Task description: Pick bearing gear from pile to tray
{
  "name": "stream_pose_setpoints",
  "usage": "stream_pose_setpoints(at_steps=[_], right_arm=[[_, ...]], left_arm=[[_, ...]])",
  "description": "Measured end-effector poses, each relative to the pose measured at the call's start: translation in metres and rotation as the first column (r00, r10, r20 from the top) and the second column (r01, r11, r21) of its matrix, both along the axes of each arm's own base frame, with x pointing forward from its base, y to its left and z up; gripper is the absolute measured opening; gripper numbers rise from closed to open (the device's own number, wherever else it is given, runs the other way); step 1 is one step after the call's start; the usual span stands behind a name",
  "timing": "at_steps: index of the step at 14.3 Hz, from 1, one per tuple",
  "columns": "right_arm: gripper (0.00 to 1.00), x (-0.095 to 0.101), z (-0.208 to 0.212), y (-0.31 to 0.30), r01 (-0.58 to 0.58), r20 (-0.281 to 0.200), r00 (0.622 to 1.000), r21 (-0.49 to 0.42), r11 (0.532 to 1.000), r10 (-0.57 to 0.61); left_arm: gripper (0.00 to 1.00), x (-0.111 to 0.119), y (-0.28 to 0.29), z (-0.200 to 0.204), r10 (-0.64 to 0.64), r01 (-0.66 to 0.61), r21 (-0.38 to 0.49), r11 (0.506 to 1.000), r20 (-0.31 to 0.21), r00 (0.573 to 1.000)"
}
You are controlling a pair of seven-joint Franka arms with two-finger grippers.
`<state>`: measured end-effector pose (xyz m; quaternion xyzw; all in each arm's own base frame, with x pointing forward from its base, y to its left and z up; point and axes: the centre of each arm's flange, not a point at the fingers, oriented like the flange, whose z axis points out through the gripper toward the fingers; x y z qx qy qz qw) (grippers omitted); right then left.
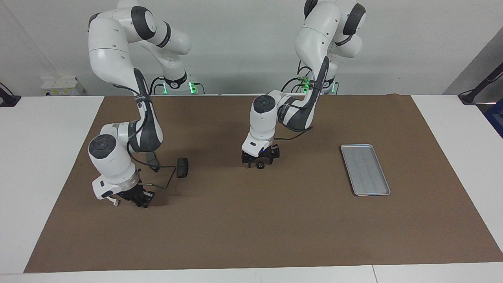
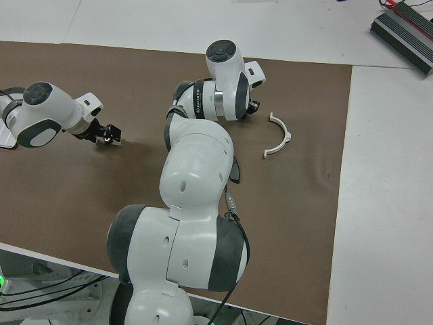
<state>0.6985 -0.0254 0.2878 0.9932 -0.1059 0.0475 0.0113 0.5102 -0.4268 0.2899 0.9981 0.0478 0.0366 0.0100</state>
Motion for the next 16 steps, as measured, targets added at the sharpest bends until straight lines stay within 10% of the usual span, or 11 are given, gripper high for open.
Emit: stream_pose_setpoints(at_steps=[6, 10, 16], right_arm=[[0.23, 0.0, 0.0, 0.0, 0.0, -0.003, 1.0, -0.001, 1.0, 0.0], [0.23, 0.003, 0.016, 0.0, -0.025, -0.024, 0.999, -0.011, 1.0, 0.025], [0.23, -0.006, 0.096, 0.003, -0.122, -0.044, 0.992, -0.061, 0.991, 0.119]], left_arm=[[0.88, 0.001, -0.001, 0.001, 0.002, -0.002, -0.006, 1.0, 0.006, 1.0], [0.37, 0.004, 0.001, 0.006, 0.008, -0.008, -0.011, 1.0, 0.017, 1.0], [0.35, 0.019, 0.006, 0.024, 0.037, -0.037, 0.006, 0.999, 0.013, 0.999]])
